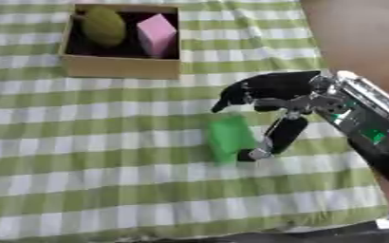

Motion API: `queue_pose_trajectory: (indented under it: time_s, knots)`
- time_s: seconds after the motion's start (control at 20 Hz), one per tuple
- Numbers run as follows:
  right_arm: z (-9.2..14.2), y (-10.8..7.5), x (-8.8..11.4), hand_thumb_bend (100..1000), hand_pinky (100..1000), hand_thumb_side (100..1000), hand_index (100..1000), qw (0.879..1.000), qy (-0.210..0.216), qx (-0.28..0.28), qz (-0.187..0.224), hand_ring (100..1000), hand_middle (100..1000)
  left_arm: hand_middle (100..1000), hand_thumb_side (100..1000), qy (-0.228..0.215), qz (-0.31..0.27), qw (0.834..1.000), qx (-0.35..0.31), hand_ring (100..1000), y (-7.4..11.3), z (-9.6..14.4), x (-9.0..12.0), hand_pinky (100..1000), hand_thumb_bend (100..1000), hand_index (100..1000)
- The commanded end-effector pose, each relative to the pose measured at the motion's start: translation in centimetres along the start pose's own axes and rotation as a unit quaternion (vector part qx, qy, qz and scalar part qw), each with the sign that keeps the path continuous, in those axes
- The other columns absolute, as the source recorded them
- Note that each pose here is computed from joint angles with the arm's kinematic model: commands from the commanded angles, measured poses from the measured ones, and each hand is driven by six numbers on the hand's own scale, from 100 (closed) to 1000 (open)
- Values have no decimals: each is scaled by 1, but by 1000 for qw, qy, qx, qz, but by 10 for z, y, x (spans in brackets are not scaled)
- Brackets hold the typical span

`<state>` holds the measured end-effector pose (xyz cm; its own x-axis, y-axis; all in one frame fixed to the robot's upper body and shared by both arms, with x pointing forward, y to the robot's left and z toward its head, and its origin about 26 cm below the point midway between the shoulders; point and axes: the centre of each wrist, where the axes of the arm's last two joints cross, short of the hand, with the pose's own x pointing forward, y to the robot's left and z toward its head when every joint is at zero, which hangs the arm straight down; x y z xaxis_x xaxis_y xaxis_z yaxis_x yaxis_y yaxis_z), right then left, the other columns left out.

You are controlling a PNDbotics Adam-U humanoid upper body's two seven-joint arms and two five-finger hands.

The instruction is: Pick up objects on the table and place them in the box.

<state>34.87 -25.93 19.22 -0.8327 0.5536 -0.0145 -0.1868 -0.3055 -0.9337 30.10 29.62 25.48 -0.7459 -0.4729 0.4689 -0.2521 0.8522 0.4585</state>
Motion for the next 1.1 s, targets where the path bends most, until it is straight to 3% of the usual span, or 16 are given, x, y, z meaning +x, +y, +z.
queue_pose_trajectory:
  time_s: [0.05,0.35,0.5,0.75,0.95,1.1]
  knots:
    - [3,-3,-2,451,962,487,921,1000,7,1,18,959,810,831,584,-11,-5,1000,1,848,5,-4,5,790,100,921]
    - [-2,2,-3,451,928,375,848,1000,10,6,19,892,659,830,583,-12,-4,1000,-2,848,5,-3,5,789,100,911]
    - [-4,5,-5,453,912,365,818,1000,10,15,14,864,612,830,583,-11,-4,1000,-1,848,5,-3,5,789,100,911]
    - [-4,4,-6,317,886,340,715,1000,9,-1,-7,790,489,830,584,-9,-4,1000,-1,848,5,-2,4,789,100,909]
    - [0,-5,-1,221,881,314,693,999,4,-33,-23,763,462,830,583,-8,-4,1000,-1,848,5,-2,4,789,100,908]
    - [11,-23,6,152,882,296,694,997,-10,-66,-29,760,460,831,583,-7,-6,1000,-1,848,6,-1,4,790,100,908]
